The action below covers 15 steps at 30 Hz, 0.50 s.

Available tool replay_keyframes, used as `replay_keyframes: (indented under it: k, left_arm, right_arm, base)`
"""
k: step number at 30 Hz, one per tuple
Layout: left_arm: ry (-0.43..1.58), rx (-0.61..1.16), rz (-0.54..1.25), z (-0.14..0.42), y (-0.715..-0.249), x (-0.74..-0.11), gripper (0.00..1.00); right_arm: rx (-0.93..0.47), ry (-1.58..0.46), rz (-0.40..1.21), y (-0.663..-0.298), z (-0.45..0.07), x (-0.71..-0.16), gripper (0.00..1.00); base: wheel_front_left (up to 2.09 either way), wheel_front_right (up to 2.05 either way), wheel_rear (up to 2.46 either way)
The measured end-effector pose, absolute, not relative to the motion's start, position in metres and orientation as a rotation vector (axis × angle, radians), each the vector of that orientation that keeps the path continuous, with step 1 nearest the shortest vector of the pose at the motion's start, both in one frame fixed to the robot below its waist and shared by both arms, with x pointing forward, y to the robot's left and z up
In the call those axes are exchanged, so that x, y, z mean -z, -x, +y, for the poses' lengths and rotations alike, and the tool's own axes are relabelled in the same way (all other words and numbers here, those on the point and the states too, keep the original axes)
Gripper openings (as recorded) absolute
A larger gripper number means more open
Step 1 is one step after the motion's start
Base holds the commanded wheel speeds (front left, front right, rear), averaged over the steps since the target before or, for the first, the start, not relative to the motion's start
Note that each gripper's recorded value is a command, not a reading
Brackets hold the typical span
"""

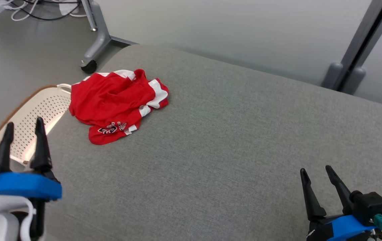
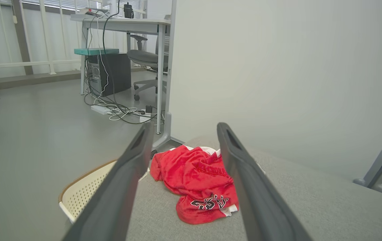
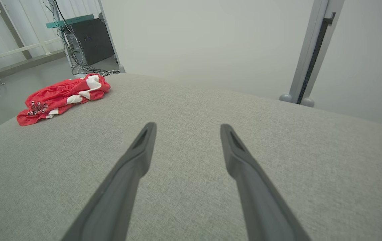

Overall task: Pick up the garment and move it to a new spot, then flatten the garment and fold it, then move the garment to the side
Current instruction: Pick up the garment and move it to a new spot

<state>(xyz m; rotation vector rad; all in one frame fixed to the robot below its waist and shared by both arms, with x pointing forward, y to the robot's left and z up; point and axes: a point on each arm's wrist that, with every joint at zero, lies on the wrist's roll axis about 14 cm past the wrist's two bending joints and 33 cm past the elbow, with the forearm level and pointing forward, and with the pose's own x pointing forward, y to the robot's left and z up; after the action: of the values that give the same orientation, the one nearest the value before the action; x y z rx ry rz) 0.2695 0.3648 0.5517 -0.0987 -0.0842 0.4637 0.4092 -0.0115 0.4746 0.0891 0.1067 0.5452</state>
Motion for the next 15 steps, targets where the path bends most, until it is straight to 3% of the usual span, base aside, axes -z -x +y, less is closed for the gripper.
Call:
replay_keyframes:
  k: [6, 15]
  left_arm:
    - [0.095, -0.455, 0.102, 0.394, -0.338, -0.559, 1.0]
    - [0.178, -0.472, 0.538, 0.407, -0.421, -0.464, 1.0]
  right_arm:
    - [-0.507, -0.077, 0.133, -0.429, -0.026, -0.459, 1.0]
    - [-0.416, -0.052, 0.199, -0.452, -0.068, -0.425, 1.0]
  base:
    - [0.0, 0.0, 0.0]
    - [0.0, 0.0, 0.0]
